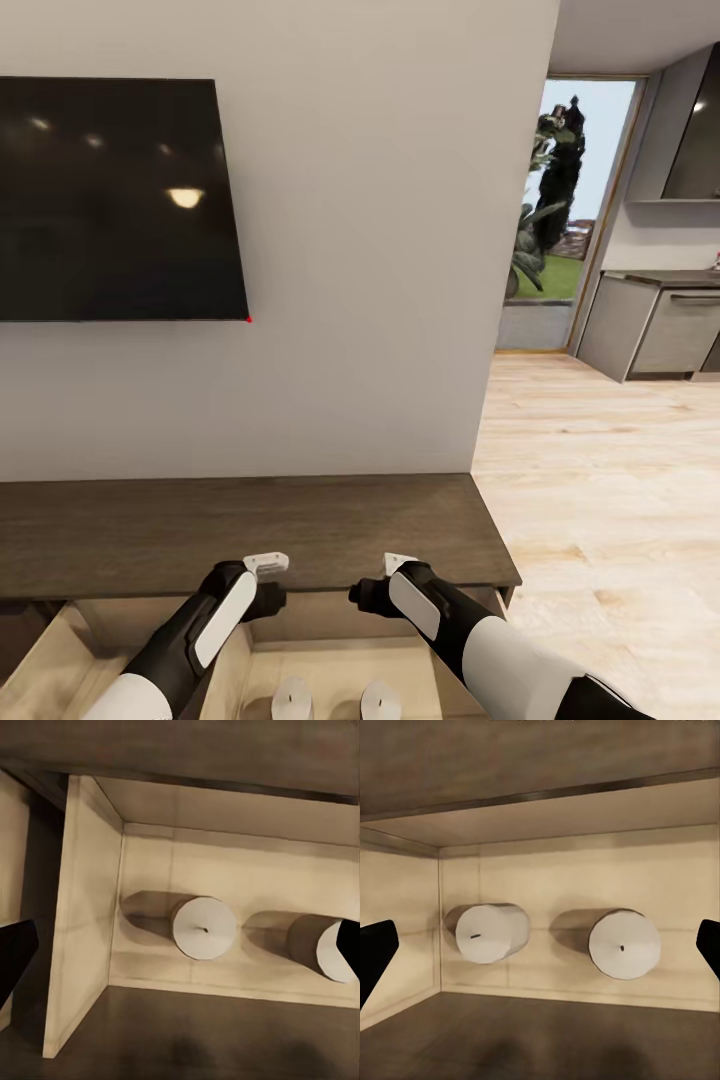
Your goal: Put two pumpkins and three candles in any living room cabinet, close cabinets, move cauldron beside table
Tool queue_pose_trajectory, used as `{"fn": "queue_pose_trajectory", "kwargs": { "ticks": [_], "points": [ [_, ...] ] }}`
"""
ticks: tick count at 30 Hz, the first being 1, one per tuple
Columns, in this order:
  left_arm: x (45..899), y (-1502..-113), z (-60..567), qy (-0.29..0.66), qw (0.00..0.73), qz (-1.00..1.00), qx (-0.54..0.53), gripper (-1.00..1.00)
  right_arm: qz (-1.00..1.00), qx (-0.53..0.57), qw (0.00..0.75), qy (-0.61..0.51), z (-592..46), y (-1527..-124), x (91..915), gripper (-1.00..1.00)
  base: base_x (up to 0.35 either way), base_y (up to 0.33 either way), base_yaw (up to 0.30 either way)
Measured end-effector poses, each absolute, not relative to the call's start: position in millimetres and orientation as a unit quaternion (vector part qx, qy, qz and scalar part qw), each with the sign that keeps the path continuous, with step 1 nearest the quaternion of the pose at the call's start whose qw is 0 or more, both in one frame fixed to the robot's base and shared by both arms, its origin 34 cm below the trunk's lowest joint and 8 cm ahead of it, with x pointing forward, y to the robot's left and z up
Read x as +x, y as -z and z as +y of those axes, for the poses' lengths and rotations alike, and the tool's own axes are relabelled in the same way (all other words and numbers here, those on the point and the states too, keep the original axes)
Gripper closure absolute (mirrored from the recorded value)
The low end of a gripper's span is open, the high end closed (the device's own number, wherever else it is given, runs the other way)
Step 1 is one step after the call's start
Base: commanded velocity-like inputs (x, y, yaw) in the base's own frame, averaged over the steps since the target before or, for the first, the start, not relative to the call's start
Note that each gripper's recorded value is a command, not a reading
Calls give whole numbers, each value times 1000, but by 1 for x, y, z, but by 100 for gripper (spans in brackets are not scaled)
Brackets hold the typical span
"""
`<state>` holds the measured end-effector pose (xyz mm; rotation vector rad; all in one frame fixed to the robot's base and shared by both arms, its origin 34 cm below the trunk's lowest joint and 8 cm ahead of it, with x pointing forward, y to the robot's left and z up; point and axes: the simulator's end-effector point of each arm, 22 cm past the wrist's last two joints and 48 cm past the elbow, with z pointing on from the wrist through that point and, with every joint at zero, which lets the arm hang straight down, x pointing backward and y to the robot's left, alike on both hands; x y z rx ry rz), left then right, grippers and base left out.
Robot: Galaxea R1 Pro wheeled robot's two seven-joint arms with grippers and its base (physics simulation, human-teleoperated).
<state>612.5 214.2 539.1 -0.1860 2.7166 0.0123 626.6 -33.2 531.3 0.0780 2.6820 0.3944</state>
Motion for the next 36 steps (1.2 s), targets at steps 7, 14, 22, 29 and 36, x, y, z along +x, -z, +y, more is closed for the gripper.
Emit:
{"fn": "queue_pose_trajectory", "kwargs": {
  "ticks": [7, 14, 22, 29, 36],
  "points": [
    [614, -545, 215, -4, 208, 976, -68, -100, 966, 28, 214, -142, -33, -537, 628, -100, 0, 0, 0],
    [616, -559, 214, -3, 208, 976, -69, -100, 966, 28, 213, -142, -33, -552, 630, -100, 0, 0, 0],
    [618, -575, 215, -3, 208, 976, -69, -100, 966, 29, 214, -142, -33, -567, 632, -100, 0, 0, 0],
    [620, -589, 215, -3, 208, 976, -69, -100, 966, 29, 214, -142, -33, -581, 634, -100, 0, 0, 0],
    [622, -602, 214, -2, 207, 976, -69, -100, 966, 29, 213, -143, -33, -595, 636, -100, 0, 0, 0]
  ]
}}
